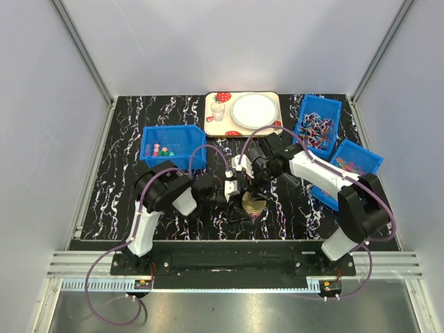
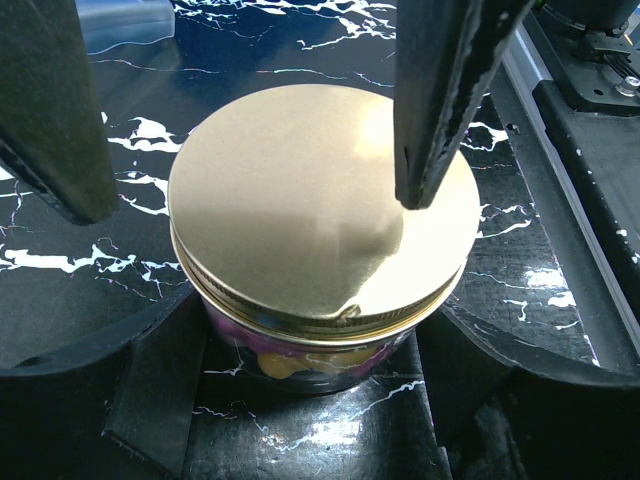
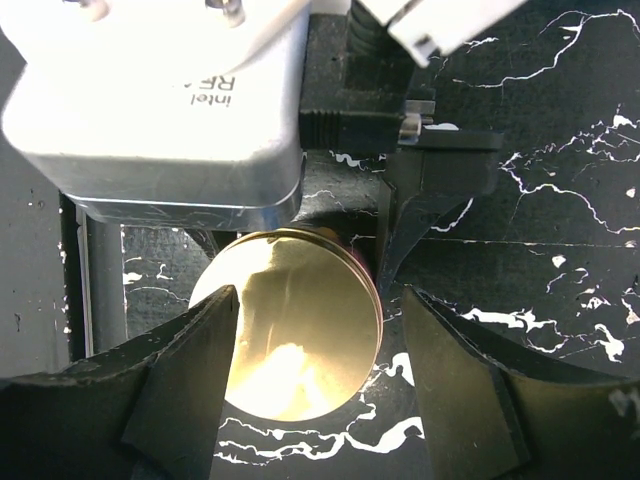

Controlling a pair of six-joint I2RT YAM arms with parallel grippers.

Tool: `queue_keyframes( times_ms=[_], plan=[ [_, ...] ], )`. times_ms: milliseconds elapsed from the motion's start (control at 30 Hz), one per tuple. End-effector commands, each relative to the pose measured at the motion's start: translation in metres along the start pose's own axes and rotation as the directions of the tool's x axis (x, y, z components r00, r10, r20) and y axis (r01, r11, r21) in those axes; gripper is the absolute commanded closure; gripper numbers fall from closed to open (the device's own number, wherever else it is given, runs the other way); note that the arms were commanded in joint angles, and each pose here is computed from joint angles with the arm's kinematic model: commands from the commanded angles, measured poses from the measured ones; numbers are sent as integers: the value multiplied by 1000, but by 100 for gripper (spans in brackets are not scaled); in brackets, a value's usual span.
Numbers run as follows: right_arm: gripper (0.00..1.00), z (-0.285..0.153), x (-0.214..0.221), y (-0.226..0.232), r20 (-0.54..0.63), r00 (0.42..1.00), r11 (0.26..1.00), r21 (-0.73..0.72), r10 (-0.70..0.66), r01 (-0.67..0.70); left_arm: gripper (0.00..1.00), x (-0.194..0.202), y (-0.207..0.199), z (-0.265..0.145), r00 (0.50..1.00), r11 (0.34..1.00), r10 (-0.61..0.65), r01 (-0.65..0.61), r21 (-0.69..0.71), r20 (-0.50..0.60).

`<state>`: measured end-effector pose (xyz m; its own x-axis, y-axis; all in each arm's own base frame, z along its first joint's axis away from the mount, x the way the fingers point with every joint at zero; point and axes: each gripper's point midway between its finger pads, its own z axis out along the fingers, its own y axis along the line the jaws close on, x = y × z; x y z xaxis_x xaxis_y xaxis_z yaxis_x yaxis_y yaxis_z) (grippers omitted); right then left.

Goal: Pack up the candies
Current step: Screw the bottle lid onto the packing bottle.

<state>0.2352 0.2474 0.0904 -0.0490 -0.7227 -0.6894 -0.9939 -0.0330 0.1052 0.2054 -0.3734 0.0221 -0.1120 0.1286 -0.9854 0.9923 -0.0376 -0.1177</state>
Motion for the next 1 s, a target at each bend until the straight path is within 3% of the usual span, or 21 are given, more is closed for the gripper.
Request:
queue_keyframes(
  times_ms=[0,967],
  plan=[
    [30,-1,-8,-4,32,999,1000,-4,-16,16,29,-71,12,1,940,966,258,-250,-66,223],
    [41,-15,41,22,-82,996,999,39,40,-37,29,-72,13,0,940,967,256,-246,-70,225]
  ],
)
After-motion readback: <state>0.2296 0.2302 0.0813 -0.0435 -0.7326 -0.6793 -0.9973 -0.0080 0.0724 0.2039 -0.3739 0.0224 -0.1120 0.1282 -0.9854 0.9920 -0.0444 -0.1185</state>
